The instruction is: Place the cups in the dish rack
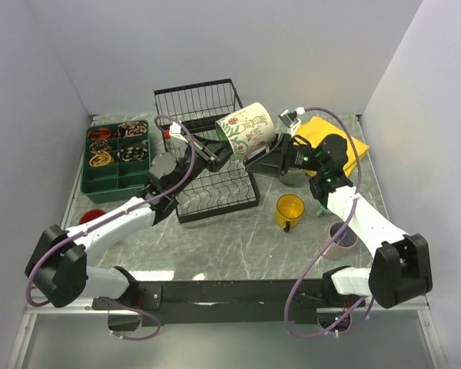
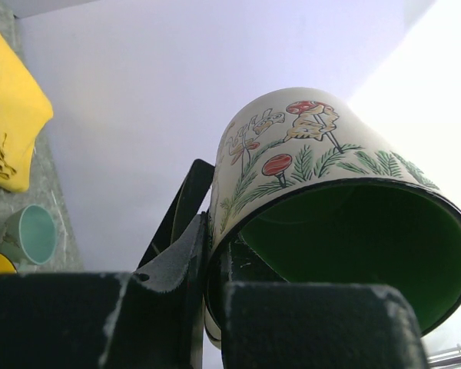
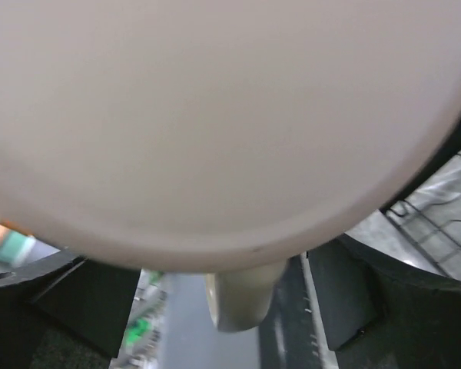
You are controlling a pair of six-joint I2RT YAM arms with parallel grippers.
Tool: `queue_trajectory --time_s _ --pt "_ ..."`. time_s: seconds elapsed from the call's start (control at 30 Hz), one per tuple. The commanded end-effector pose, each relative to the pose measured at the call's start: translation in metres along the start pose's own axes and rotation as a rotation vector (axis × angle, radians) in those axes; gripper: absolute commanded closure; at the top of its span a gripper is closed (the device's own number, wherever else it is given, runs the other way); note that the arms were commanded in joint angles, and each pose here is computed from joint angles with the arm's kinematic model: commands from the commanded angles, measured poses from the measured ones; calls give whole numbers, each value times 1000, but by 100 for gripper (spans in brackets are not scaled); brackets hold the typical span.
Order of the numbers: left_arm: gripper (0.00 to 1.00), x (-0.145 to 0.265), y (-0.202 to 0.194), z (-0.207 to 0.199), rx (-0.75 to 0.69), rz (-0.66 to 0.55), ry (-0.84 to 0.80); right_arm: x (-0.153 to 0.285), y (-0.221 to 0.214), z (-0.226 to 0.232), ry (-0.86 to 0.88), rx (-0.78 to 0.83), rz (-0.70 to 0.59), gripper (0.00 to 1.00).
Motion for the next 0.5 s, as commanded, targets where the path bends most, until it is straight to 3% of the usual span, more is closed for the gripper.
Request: queue_trajectory --time_s 0.0,0.47 --pt "99 10 1 -88 13 -4 -341 -5 21 29 90 10 -62 15" --pt "99 -1 -11 -60 36 6 -287 -10 21 29 87 -106 -100 46"
Point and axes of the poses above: each gripper's point midway between its finger pads, its own x axis back along the fingers, its own z axis along the line the jaws close on, y = z × x, the point moved 6 cm from there along x, back along the fingers, and after that the axes turned 3 degrees about x, right-handed, at the moved point
